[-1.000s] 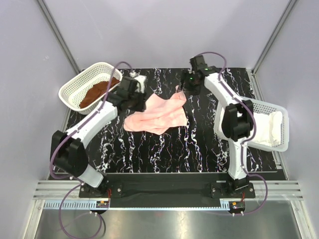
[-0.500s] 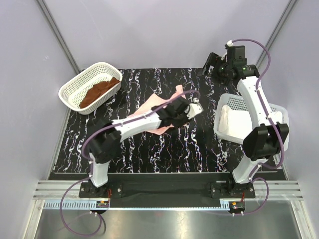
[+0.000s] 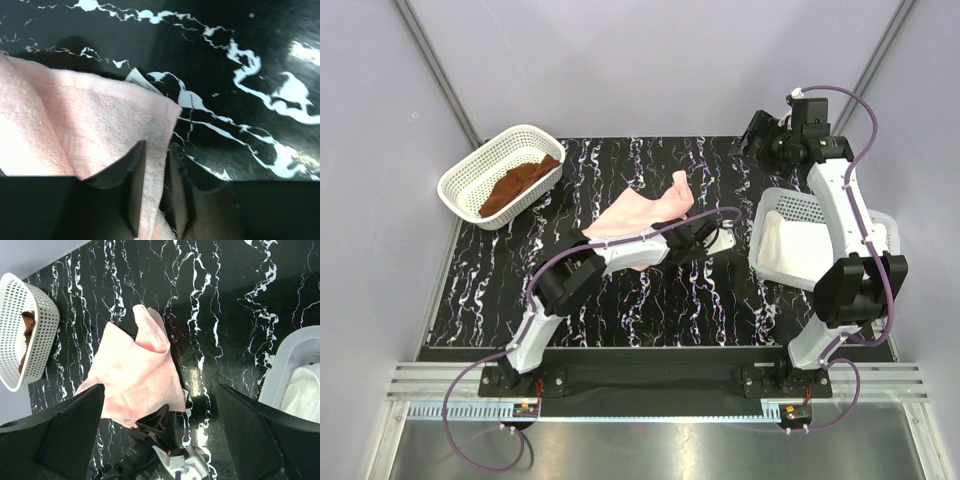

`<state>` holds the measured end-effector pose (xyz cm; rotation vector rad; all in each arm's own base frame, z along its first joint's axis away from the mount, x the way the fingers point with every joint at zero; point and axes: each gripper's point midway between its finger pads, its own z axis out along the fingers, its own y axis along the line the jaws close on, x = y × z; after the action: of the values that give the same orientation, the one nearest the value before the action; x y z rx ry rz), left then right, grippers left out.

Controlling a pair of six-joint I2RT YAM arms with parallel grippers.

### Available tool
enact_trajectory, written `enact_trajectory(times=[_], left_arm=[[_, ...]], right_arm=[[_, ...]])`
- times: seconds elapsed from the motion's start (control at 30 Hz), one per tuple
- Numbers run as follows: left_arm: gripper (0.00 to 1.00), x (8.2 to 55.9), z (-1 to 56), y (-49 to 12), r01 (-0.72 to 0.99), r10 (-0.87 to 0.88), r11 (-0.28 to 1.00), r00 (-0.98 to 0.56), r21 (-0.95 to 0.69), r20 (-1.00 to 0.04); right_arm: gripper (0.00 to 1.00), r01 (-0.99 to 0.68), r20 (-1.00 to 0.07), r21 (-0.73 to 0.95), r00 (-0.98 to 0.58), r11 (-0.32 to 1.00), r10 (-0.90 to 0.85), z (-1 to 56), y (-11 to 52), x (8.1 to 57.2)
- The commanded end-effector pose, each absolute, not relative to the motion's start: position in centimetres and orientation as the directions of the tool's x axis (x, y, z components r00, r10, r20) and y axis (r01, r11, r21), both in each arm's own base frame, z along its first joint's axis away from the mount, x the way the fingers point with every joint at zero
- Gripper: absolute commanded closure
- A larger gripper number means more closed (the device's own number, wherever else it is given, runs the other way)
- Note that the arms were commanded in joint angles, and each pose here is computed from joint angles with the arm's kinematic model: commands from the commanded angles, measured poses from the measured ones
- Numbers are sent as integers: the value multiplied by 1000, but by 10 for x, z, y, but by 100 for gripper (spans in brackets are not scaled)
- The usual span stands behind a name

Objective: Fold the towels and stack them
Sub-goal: Flatten out the crumpled towel

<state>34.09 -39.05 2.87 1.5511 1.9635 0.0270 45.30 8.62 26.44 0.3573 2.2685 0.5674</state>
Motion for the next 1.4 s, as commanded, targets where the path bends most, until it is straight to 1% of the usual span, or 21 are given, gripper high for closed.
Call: enact_trajectory(times=[0.0, 0.03, 0.07, 0.1, 0.17, 0.2, 0.27, 0.3, 0.4, 0.43, 0.47, 0.6, 0.63, 0.73, 0.77, 0.87, 0.97, 1.07, 1.2, 1.3, 1.37], left_arm=[[74, 360, 36, -396, 834, 886, 316, -88, 453, -456], [80, 361, 34, -394, 830, 887, 319, -92, 458, -452], [92, 362, 36, -393, 823, 886, 327, -96, 465, -453], [99, 363, 41, -393, 816, 881, 337, -98, 470, -463], [100, 361, 50, -390, 802, 869, 369, -118, 470, -481], [100, 363, 74, -392, 786, 839, 400, -107, 472, -533], [100, 357, 91, -388, 777, 801, 444, -122, 446, -586], [100, 356, 123, -388, 760, 756, 483, -111, 435, -645], [100, 347, 171, -376, 741, 635, 584, -163, 330, -756], [100, 341, 179, -376, 761, 600, 586, -175, 279, -781], [100, 344, 184, -366, 740, 547, 635, -229, 221, -805], [100, 342, 179, -339, 726, 485, 677, -318, 120, -815], [100, 343, 174, -335, 713, 484, 692, -342, 112, -806], [100, 339, 172, -323, 680, 420, 733, -421, 27, -804], [99, 341, 188, -316, 642, 338, 766, -446, -33, -829], [92, 338, 207, -299, 608, 188, 775, -480, -171, -857], [87, 336, 225, -284, 589, 135, 786, -461, -188, -877], [84, 332, 230, -268, 559, 121, 806, -474, -192, -872], [73, 329, 237, -256, 535, 72, 814, -477, -225, -876], [70, 327, 237, -254, 541, 72, 811, -473, -225, -878], [68, 326, 235, -252, 541, 83, 811, -481, -222, -873]], right_arm=[[0, 19, -665, 522, -617, 853, 421, 298, 87, 450], [0, 22, -664, 519, -619, 854, 420, 296, 86, 450], [0, 26, -663, 518, -620, 855, 420, 295, 85, 450], [0, 26, -665, 515, -619, 857, 418, 295, 84, 450], [0, 26, -670, 506, -618, 862, 411, 294, 83, 450], [2, 18, -671, 503, -621, 864, 404, 293, 84, 450], [4, 10, -667, 504, -630, 864, 397, 290, 85, 451], [4, 10, -665, 506, -633, 863, 396, 289, 86, 451], [5, 12, -647, 522, -646, 853, 406, 286, 89, 451], [5, 14, -640, 526, -651, 850, 407, 281, 90, 452], [5, 3, -631, 539, -662, 843, 405, 278, 94, 451], [6, 24, -551, 546, -743, 837, 381, 231, 104, 451], [8, 37, -507, 540, -783, 841, 360, 206, 111, 450], [16, 37, -420, 524, -858, 851, 296, 164, 130, 444], [22, 11, -410, 513, -875, 858, 256, 157, 145, 439], [37, -24, -384, 471, -906, 882, 180, 135, 168, 428], [44, -25, -350, 440, -925, 898, 145, 111, 179, 415], [47, -12, -310, 425, -941, 905, 133, 84, 187, 404], [49, 5, -268, 398, -956, 917, 122, 53, 192, 395], [53, 22, -232, 401, -965, 916, 125, 39, 196, 386], [53, 28, -232, 375, -965, 926, 123, 33, 196, 380]])
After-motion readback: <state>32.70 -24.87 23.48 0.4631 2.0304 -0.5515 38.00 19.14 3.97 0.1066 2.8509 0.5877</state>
